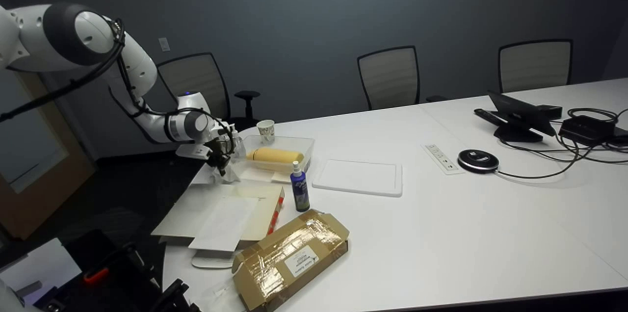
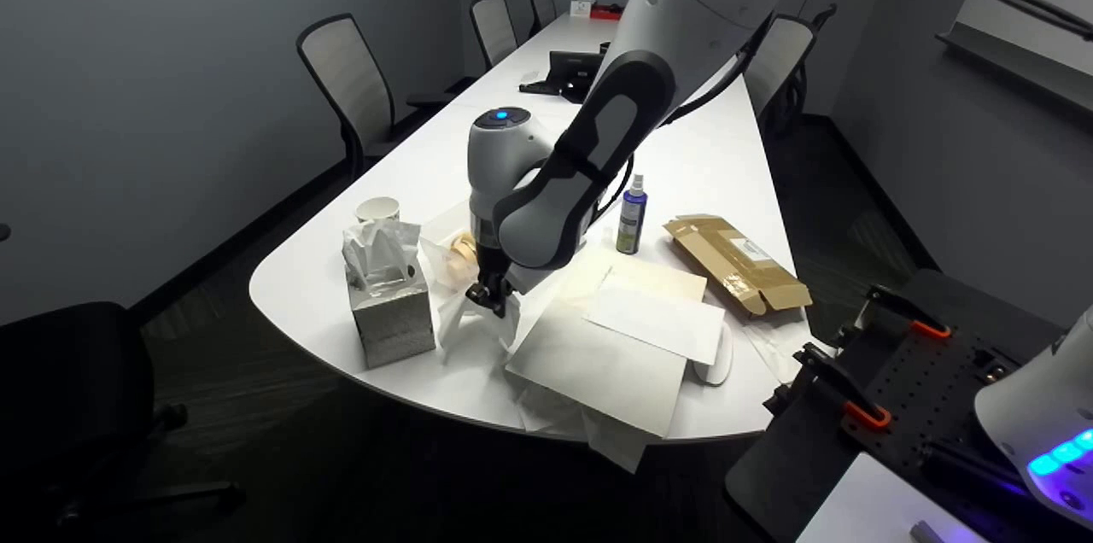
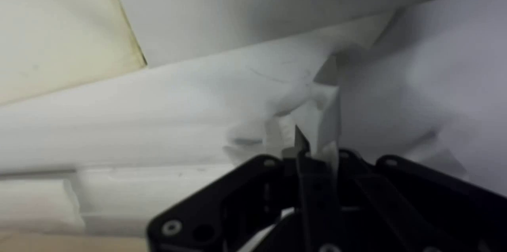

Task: Use the towel to wipe the table

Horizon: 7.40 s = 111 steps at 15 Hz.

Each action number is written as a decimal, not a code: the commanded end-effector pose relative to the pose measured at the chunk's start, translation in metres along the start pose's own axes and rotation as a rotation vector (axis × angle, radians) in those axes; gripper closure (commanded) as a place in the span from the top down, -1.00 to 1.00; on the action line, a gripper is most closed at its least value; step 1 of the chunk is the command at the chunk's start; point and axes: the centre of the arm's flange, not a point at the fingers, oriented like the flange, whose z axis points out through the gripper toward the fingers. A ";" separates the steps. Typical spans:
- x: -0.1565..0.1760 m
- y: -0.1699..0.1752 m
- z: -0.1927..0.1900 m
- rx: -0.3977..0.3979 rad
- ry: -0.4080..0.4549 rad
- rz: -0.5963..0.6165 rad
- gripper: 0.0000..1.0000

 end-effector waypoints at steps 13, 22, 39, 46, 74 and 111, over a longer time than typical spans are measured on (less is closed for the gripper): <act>-0.097 0.157 -0.170 -0.082 -0.047 0.492 -0.99; -0.188 0.361 -0.240 -0.278 -0.034 0.735 -0.99; -0.115 0.451 -0.122 -0.257 0.059 0.722 -0.99; -0.069 0.473 -0.049 -0.259 0.068 0.732 -0.99; -0.054 0.505 0.043 0.010 -0.212 1.022 -0.99; -0.031 0.514 0.034 -0.059 -0.252 1.085 -0.99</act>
